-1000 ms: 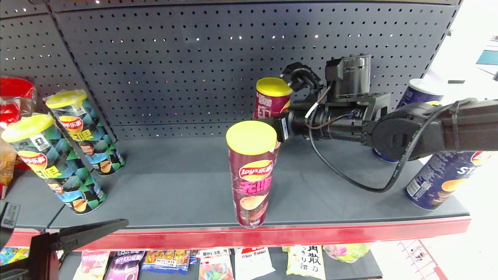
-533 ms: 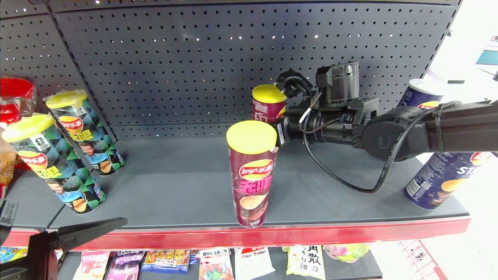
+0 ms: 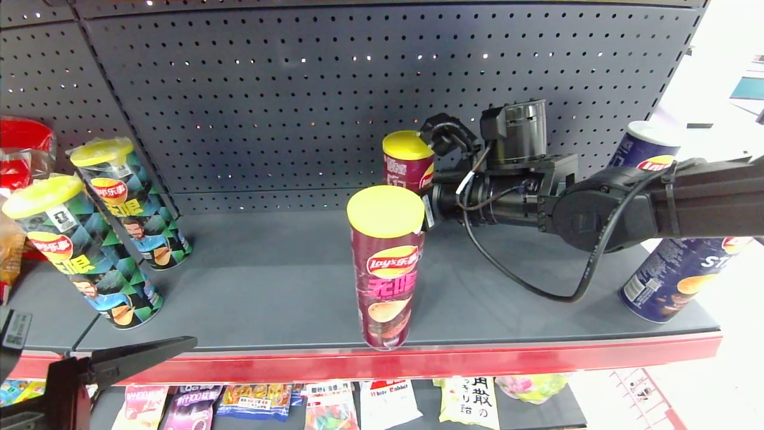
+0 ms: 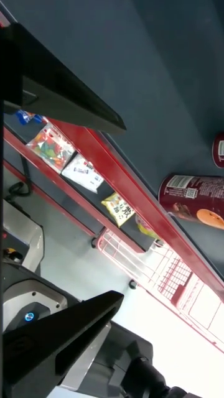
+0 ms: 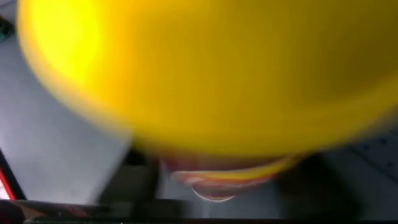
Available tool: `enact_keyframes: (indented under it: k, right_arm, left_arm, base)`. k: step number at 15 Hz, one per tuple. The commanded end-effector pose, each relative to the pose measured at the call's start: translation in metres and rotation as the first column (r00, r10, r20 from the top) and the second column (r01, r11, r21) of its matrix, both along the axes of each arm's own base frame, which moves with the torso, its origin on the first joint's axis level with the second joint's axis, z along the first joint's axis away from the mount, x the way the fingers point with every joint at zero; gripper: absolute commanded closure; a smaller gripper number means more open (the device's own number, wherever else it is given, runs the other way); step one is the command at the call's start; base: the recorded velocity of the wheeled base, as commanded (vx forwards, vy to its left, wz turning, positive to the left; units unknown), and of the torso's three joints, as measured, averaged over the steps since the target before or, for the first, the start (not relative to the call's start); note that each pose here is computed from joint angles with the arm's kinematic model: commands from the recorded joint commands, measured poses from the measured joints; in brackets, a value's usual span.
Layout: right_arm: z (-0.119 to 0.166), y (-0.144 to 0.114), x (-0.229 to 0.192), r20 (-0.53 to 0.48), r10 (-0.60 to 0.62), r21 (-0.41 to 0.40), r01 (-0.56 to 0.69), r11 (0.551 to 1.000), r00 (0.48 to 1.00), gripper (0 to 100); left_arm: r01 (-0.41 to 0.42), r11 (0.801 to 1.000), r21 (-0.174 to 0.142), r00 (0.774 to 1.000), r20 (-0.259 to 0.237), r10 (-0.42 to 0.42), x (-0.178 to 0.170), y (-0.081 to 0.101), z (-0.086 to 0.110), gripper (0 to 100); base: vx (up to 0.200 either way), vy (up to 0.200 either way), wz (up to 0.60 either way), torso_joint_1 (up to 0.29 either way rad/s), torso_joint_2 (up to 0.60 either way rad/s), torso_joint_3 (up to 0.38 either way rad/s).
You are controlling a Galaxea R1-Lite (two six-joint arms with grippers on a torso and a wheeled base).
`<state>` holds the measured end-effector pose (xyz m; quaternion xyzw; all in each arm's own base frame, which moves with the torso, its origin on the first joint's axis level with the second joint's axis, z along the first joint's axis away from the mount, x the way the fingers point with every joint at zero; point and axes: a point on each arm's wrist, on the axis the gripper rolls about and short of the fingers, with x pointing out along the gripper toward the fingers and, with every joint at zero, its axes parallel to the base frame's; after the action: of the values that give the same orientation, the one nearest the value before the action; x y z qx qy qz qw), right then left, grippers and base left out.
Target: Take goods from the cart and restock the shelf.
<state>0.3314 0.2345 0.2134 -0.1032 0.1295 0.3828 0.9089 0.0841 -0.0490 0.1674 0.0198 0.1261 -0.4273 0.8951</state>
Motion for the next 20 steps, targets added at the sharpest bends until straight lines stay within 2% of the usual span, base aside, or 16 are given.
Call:
enact_keyframes:
  k: [1, 8, 10, 14, 17, 19, 20]
  right_arm:
    - [0.008, 0.001, -0.012, 0.013, 0.016, 0.01, -0.016, 1.0, 1.0, 0]
    - [0.02, -0.028, -0.053, 0.0, -0.028, -0.002, 0.028, 1.0, 1.0, 0]
    - [0.02, -0.048, -0.067, -0.004, -0.086, -0.015, 0.086, 0.996, 0.996, 0]
    - [0.02, -0.072, -0.087, -0.026, -0.135, -0.007, 0.135, 0.991, 0.991, 0]
    - [0.02, -0.098, -0.131, -0.034, -0.164, 0.018, 0.165, 0.986, 0.986, 0]
    - [0.017, -0.124, -0.172, -0.008, -0.153, 0.035, 0.153, 0.988, 0.988, 0]
    - [0.013, -0.14, -0.198, 0.015, -0.144, 0.051, 0.144, 0.988, 0.989, 0]
  left_arm:
    - [0.0, 1.0, 0.002, 1.0, -0.005, 0.0, 0.001, 0.0, 0.0, 0]
    - [0.003, 1.0, 0.01, 1.0, -0.025, -0.003, 0.005, -0.002, -0.002, 0]
    - [0.01, 1.0, 0.014, 1.0, -0.028, -0.01, 0.008, -0.004, -0.001, 0]
    - [0.008, 1.0, 0.022, 0.999, -0.038, -0.008, 0.01, -0.005, -0.002, 0]
    - [0.0, 0.999, 0.041, 0.998, -0.067, 0.003, 0.02, -0.009, -0.004, 0]
    - [-0.022, 0.997, 0.07, 0.996, -0.086, 0.028, 0.033, -0.015, -0.004, 0]
    - [-0.017, 0.995, 0.096, 0.995, -0.096, 0.027, 0.044, -0.019, -0.005, 0]
  base:
    - [0.0, 0.0, 0.0, 0.0, 0.0, 0.0]
    - [0.0, 0.0, 0.0, 0.0, 0.0, 0.0]
    - [0.0, 0.0, 0.0, 0.0, 0.0, 0.0]
    - [0.0, 0.0, 0.0, 0.0, 0.0, 0.0]
    - [0.0, 0.0, 0.0, 0.0, 0.0, 0.0]
    - [0.0, 0.0, 0.0, 0.0, 0.0, 0.0]
    - [0.0, 0.0, 0.0, 0.0, 0.0, 0.0]
